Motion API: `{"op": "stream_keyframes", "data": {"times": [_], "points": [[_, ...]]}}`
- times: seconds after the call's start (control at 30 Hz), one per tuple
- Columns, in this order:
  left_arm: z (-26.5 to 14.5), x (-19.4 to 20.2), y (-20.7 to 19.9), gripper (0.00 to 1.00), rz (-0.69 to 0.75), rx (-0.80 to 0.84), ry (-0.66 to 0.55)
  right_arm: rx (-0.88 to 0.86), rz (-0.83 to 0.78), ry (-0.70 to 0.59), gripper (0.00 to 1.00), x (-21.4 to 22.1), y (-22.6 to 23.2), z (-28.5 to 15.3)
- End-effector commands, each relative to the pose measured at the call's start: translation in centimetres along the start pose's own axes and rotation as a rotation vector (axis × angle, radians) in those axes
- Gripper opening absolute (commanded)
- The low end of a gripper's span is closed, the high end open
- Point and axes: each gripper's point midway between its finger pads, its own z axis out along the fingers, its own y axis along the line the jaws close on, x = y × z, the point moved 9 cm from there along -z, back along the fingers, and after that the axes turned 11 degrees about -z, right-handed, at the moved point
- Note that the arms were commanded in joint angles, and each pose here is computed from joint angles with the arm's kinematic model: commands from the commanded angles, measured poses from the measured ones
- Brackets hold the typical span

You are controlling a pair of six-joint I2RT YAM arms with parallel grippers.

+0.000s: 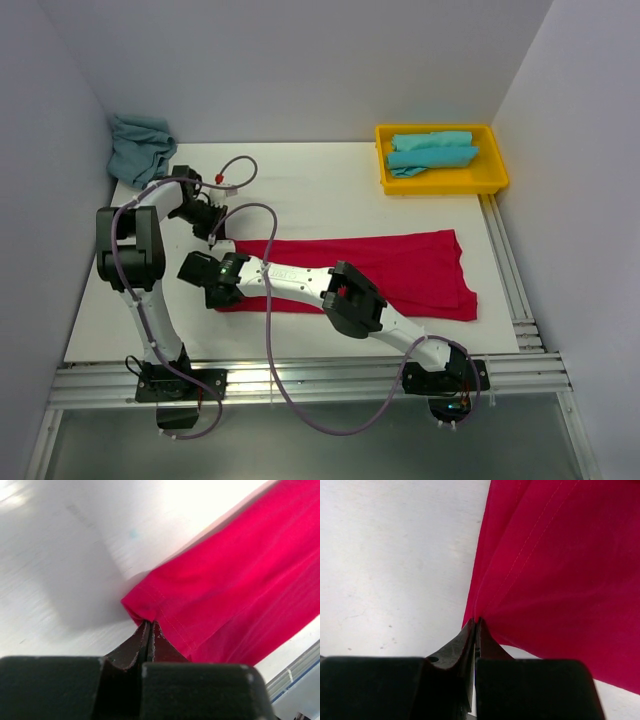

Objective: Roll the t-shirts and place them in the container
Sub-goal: Roll the tshirt

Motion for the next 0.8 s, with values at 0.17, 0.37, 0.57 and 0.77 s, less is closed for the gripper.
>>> {"op": "stream_keyframes", "data": {"times": [0.17,0.37,0.57,0.77], "points": [[-2.2,-0.4,0.3,0.00,0.009,-0.067,-0.059,-0.192,0.048,-0.102,0.00,-3.6,2.5,-3.3],[-2.2,-0.1,0.2,0.00,0.007,-0.068,-0.051,-0.191,0.076,-0.121,0.00,-4.1,1.3,-4.1],[-3.2,-0.9,-0.5,0.00,0.010,-0.076,-0.060,-0.180,0.096,-0.140,0.00,-4.3,0.3,-5.2],[-3.2,-1.6,-2.8,0.00,0.045,-0.090,-0.060,-0.171,0.134,-0.168,0.00,-4.2,-1.9,-6.5]]}}
